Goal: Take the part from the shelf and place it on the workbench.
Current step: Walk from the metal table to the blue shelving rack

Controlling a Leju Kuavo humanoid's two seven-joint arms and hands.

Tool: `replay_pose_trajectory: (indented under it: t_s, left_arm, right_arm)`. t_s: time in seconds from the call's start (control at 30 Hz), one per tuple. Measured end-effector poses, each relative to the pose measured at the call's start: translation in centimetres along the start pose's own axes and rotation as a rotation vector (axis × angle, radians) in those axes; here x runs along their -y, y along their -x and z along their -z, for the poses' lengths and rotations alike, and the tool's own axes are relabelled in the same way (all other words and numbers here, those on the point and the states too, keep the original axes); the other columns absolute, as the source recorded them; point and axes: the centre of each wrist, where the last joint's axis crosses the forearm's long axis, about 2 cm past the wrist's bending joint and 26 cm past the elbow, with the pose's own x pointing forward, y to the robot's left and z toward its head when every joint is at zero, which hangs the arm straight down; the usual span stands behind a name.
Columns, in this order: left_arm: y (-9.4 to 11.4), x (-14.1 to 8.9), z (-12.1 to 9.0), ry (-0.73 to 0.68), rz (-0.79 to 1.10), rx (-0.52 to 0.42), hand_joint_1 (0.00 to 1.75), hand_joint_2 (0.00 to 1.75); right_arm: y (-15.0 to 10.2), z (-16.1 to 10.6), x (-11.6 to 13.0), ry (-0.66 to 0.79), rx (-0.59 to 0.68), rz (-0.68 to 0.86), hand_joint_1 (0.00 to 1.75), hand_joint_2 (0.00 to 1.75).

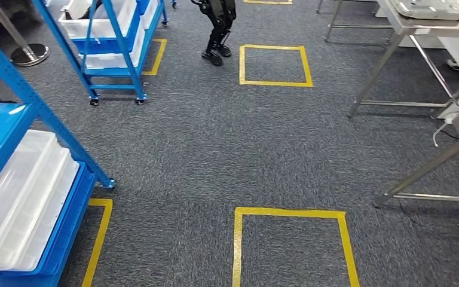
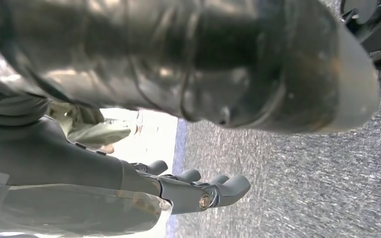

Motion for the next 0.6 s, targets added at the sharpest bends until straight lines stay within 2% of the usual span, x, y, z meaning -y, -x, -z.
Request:
replay_pose_trajectory:
  t_s: [0.6]
  left_arm:
    - [-0.66, 0.26, 0.03, -0.032, -0.020, -0.072, 0.00, 0.00]
  right_arm:
    - [0.16, 0.03, 0.13, -0.010, 0.008, -0.030, 0.00, 0.00]
